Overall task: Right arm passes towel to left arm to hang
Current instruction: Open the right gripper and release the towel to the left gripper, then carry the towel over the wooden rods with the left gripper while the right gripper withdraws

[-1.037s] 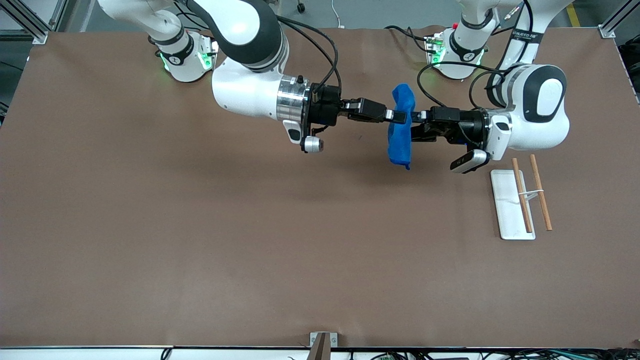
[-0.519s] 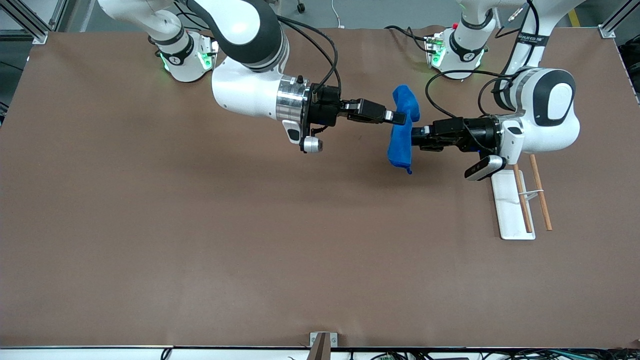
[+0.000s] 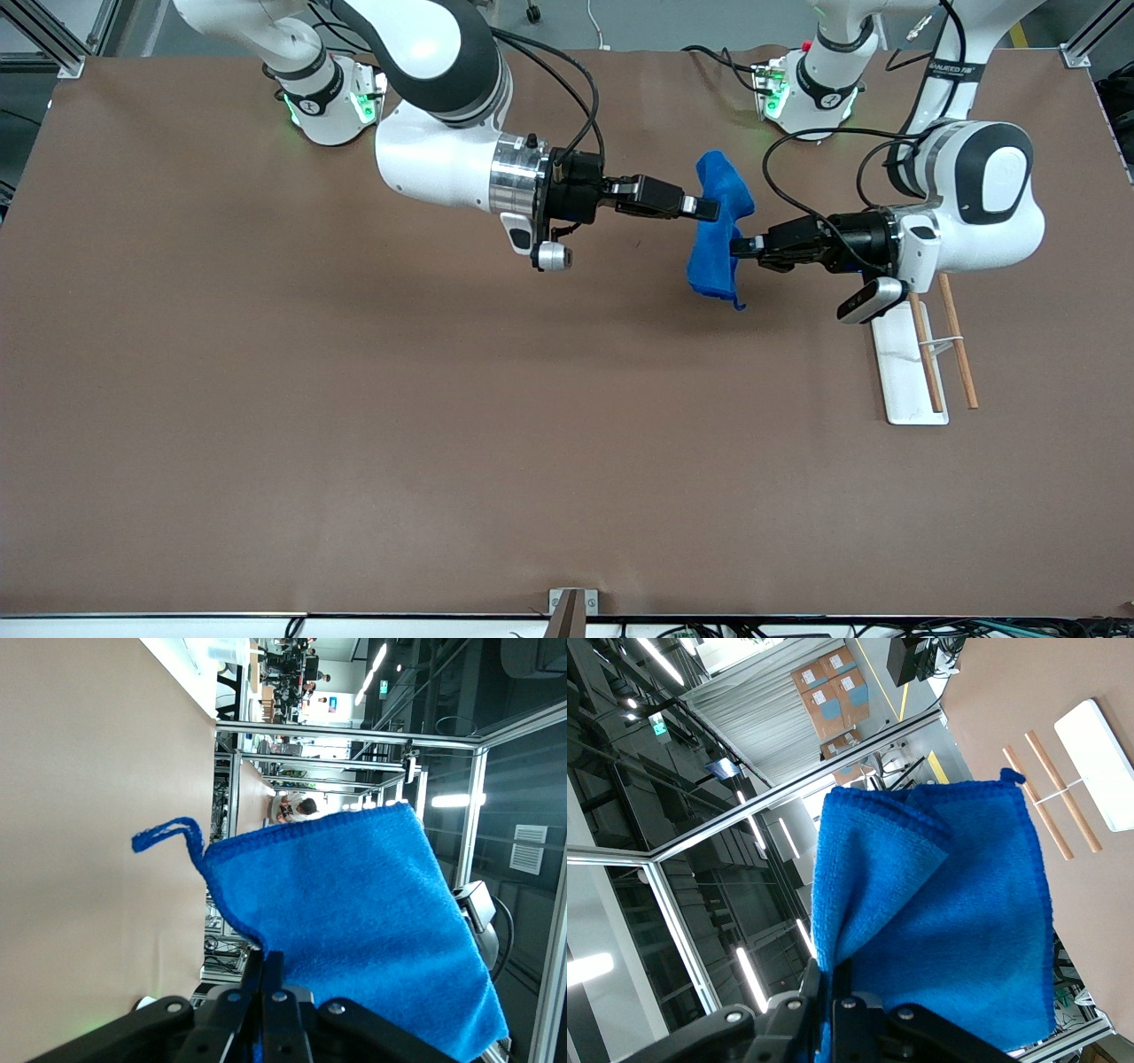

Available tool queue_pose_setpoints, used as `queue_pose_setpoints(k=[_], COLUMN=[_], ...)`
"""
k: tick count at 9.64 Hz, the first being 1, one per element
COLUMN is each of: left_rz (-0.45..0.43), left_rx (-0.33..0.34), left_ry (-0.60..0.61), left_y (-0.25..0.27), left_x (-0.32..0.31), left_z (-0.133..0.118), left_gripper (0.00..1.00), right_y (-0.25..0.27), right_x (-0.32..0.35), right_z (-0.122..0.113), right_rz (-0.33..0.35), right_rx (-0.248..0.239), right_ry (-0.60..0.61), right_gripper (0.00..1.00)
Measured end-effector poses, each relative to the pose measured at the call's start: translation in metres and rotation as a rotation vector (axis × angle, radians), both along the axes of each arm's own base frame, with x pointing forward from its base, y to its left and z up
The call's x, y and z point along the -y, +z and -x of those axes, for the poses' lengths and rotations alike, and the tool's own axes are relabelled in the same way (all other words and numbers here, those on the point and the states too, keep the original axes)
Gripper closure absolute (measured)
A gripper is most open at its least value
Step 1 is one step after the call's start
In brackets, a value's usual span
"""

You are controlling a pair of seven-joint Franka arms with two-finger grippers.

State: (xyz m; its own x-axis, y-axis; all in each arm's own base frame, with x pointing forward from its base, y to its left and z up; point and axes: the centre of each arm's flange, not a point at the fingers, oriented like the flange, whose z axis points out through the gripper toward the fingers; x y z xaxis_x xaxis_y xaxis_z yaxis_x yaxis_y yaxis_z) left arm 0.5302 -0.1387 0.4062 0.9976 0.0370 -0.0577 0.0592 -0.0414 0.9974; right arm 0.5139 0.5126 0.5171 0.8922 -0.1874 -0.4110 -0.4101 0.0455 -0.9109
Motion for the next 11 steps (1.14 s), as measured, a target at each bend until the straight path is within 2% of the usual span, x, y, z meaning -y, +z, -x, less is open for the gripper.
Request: queue_pose_setpoints(k=[2, 3, 4, 6, 8, 10, 11], left_rz=[-0.049, -0.089, -0.129, -0.23, -0.416, -0.69, -0.783], left_rx=[0.02, 0.028, 0.038, 0.063, 0.107, 0.155, 0.161], left_ry=[-0.032, -0.049, -0.058, -0.089, -0.133, -0.199, -0.21], left_y=[0.005, 0.008, 0.01, 0.016, 0.029, 0.043, 0.043], left_x=[-0.003, -0.008, -0.018, -0.037, -0.07, -0.11, -0.131], left_z=[-0.003, -0.005, -0.007, -0.013, -0.029, -0.057, -0.07], left_gripper=[0.98, 0.98, 0.98, 0.98, 0.98, 0.98, 0.98], right_y=[0.0, -0.001, -0.006, -0.026, -0.051, -0.089, -0.108], right_x=[0.001, 0.004, 0.008, 0.033, 0.072, 0.119, 0.145], right_z=[-0.001, -0.003, -0.005, -0.015, -0.02, -0.029, -0.039], right_rz=[0.003, 0.01, 0.025, 0.088, 0.242, 0.428, 0.523], right_rx=[0.0, 0.0, 0.001, 0.013, 0.086, 0.163, 0.203], right_ry=[-0.006, -0.018, -0.034, -0.062, -0.055, -0.017, 0.023], right_gripper=[0.93, 0.81, 0.64, 0.33, 0.02, 0.0, 0.0])
